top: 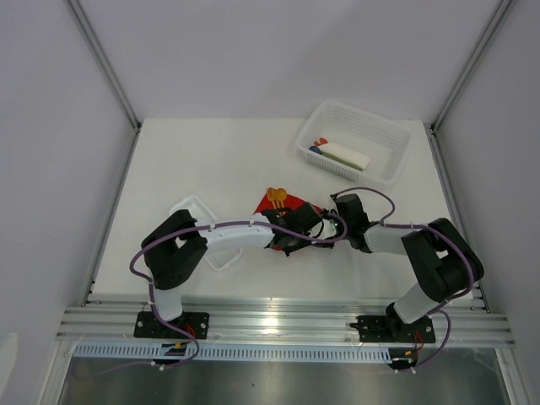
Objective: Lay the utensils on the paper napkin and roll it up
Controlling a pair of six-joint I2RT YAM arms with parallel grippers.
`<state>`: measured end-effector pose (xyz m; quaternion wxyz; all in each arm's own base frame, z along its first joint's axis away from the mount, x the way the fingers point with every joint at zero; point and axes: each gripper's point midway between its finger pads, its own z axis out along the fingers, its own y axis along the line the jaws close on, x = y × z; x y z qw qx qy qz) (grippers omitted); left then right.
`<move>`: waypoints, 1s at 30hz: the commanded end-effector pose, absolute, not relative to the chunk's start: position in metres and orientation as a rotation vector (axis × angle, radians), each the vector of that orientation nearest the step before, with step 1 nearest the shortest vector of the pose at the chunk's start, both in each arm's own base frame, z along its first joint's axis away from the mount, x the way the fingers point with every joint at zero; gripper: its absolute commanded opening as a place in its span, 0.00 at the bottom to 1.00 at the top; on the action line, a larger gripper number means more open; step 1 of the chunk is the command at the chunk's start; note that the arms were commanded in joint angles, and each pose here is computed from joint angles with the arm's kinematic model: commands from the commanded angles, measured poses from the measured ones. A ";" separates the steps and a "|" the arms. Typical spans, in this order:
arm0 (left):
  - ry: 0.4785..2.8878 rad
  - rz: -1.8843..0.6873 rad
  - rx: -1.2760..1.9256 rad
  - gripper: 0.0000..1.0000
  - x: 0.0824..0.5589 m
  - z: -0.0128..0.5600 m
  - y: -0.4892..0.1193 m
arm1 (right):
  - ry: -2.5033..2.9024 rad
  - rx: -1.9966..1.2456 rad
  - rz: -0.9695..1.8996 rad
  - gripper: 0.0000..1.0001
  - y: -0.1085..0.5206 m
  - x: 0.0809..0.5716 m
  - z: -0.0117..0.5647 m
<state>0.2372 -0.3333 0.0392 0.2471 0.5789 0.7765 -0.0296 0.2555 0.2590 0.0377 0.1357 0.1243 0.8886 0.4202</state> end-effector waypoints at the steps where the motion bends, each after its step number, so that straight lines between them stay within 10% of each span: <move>1: 2.086 -0.067 1.524 0.05 0.248 0.052 -0.337 | 2.529 0.327 1.193 0.06 0.253 0.261 0.054; 30: 2.048 -0.104 1.426 0.17 0.308 0.074 -0.337 | 2.423 0.364 1.216 0.06 0.250 0.292 0.062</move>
